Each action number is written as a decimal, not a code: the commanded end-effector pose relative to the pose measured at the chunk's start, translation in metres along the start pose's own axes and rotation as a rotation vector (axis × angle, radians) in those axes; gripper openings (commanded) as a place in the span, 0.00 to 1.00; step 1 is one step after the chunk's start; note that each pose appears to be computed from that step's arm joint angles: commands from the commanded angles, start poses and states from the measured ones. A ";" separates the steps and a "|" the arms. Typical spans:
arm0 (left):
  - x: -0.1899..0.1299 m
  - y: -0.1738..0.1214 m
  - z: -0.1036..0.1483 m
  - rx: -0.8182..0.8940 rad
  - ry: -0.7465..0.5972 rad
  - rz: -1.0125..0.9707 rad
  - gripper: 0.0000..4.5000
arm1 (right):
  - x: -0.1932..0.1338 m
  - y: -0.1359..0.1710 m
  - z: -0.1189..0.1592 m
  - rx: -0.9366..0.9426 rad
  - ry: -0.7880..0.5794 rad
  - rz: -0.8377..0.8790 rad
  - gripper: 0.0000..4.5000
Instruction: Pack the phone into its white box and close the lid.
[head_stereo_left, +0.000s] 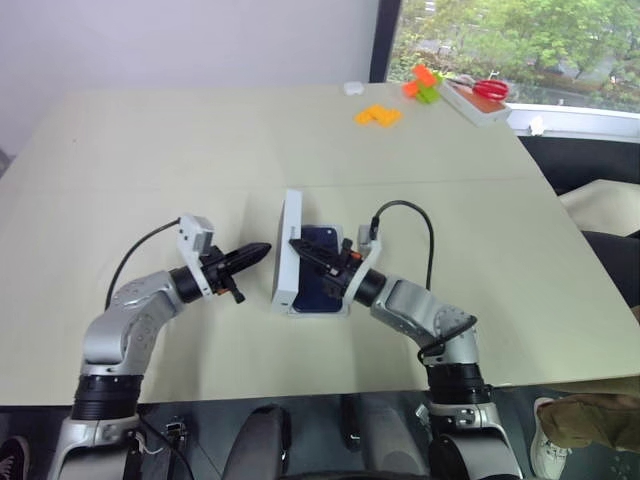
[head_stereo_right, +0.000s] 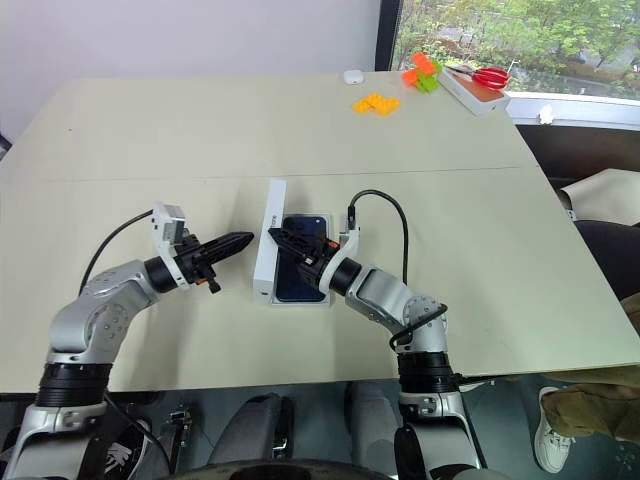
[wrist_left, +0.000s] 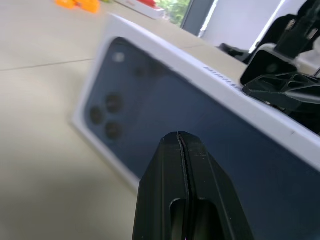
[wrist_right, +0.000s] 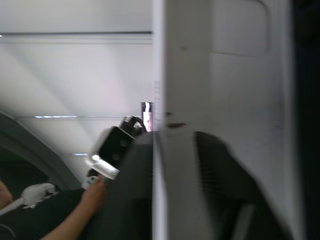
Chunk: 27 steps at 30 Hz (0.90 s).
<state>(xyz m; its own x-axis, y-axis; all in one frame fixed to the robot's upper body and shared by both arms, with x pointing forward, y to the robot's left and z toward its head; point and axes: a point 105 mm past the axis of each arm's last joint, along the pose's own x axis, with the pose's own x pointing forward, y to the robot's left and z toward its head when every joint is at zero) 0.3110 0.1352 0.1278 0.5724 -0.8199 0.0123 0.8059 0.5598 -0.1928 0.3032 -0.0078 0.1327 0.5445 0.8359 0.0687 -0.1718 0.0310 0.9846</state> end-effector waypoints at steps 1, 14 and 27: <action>0.003 -0.009 0.007 0.022 -0.010 -0.031 0.00 | 0.000 0.015 -0.005 -0.076 0.036 0.042 0.75; -0.006 -0.006 0.006 -0.004 -0.013 -0.019 0.00 | -0.043 0.043 0.022 -0.568 0.146 -0.005 0.97; -0.001 -0.010 0.005 -0.012 -0.017 -0.032 0.00 | -0.078 0.045 0.057 -0.933 0.192 -0.110 0.97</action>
<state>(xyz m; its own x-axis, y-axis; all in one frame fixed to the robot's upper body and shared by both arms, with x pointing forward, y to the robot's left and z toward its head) 0.3054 0.1328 0.1226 0.5569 -0.8306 -0.0029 0.8076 0.5423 -0.2318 0.3003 -0.1038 0.1618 0.4807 0.8607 -0.1675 -0.6778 0.4859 0.5518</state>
